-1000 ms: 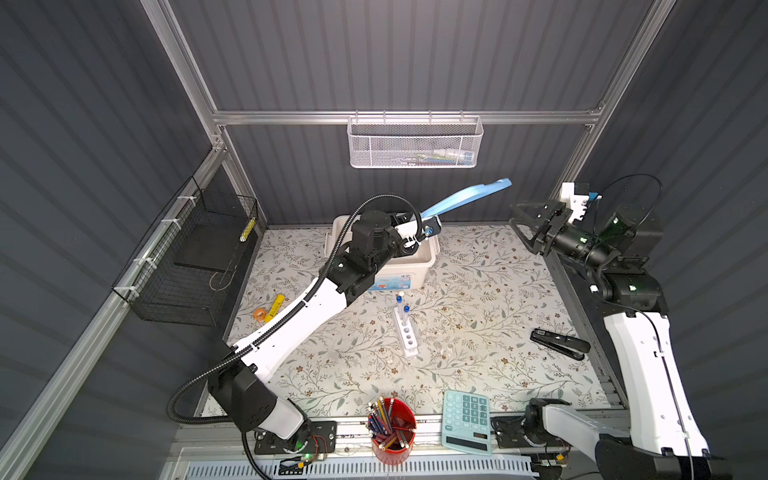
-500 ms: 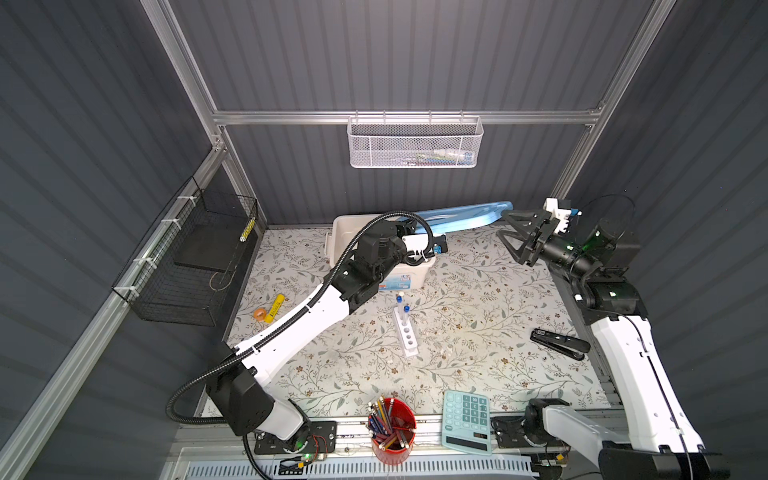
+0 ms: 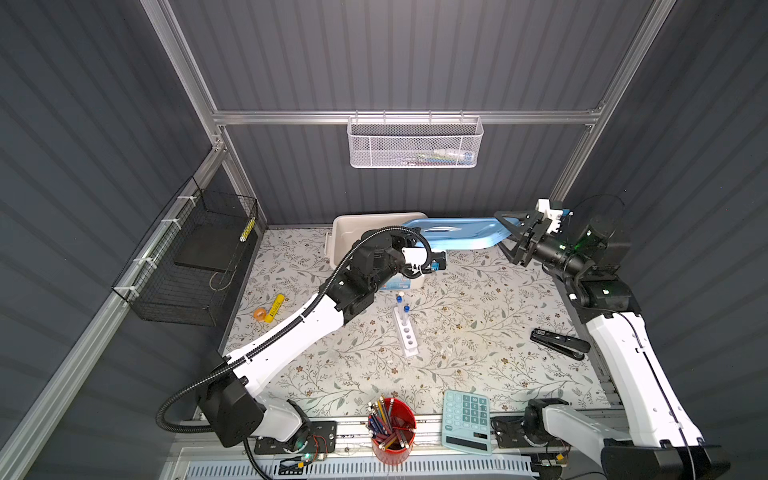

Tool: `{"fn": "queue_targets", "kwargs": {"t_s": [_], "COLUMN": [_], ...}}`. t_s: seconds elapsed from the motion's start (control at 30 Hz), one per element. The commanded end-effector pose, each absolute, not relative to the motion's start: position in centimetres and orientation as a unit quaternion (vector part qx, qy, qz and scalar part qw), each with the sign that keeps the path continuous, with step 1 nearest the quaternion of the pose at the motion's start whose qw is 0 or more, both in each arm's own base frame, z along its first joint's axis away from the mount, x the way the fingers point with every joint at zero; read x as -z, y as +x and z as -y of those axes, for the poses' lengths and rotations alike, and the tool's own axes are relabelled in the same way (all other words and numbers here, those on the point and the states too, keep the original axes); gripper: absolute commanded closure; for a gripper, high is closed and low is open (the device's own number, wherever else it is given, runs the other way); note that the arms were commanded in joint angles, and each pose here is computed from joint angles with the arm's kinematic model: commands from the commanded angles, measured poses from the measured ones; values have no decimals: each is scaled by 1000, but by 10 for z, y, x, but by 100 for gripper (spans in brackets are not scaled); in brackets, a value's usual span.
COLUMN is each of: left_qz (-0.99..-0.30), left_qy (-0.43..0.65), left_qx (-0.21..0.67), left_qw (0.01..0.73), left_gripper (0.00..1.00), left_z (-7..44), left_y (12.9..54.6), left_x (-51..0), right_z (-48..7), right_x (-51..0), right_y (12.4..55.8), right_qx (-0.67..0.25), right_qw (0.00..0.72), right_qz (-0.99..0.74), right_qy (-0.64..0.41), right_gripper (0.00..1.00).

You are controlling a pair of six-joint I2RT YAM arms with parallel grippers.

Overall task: Organize the chemistry lab equipment
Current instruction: 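Carry the blue lid over the white bin with both grippers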

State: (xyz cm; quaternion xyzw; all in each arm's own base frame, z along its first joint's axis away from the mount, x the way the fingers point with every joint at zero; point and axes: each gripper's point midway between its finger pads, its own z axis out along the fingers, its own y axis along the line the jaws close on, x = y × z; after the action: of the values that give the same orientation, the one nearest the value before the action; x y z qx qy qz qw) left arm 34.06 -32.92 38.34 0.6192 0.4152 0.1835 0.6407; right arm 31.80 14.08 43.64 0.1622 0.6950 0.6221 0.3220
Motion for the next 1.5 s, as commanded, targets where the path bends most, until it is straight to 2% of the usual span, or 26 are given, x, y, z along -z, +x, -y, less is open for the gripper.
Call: {"fn": "queue_targets", "kwargs": {"t_s": [0.0, 0.23, 0.57, 0.73, 0.8, 0.87, 0.9, 1.1, 1.47], "left_qz": [-367, -336, -307, -294, -292, -292, -292, -287, -288], "left_qy": [612, 621, 644, 648, 651, 654, 654, 654, 647], "left_qx": [-185, -193, -212, -216, -213, -209, -208, -195, -134], "left_qw": [676, 681, 668, 668, 667, 666, 666, 672, 693], "left_gripper": [98, 97, 81, 59, 46, 27, 23, 17, 13], "left_z": [331, 333, 332, 331, 330, 331, 331, 331, 333], "left_y": [325, 318, 312, 307, 306, 304, 303, 297, 277], "left_x": [-410, -406, -394, -393, -392, -392, -391, -390, -394], "right_z": [-145, -152, -154, -154, -154, -154, -153, -153, -147], "right_x": [-430, -422, -402, -407, -408, -411, -411, -415, -432], "right_y": [324, 324, 336, 335, 336, 336, 337, 341, 355], "right_qx": [-625, -628, -627, -629, -630, -632, -633, -634, -637], "right_qw": [319, 306, 279, 284, 284, 286, 286, 290, 309], "right_qz": [-694, -697, -703, -699, -698, -695, -694, -691, -682], "right_qy": [162, 164, 187, 187, 188, 188, 189, 190, 184], "right_gripper": [30, 38, 58, 70, 75, 80, 82, 85, 87]}}
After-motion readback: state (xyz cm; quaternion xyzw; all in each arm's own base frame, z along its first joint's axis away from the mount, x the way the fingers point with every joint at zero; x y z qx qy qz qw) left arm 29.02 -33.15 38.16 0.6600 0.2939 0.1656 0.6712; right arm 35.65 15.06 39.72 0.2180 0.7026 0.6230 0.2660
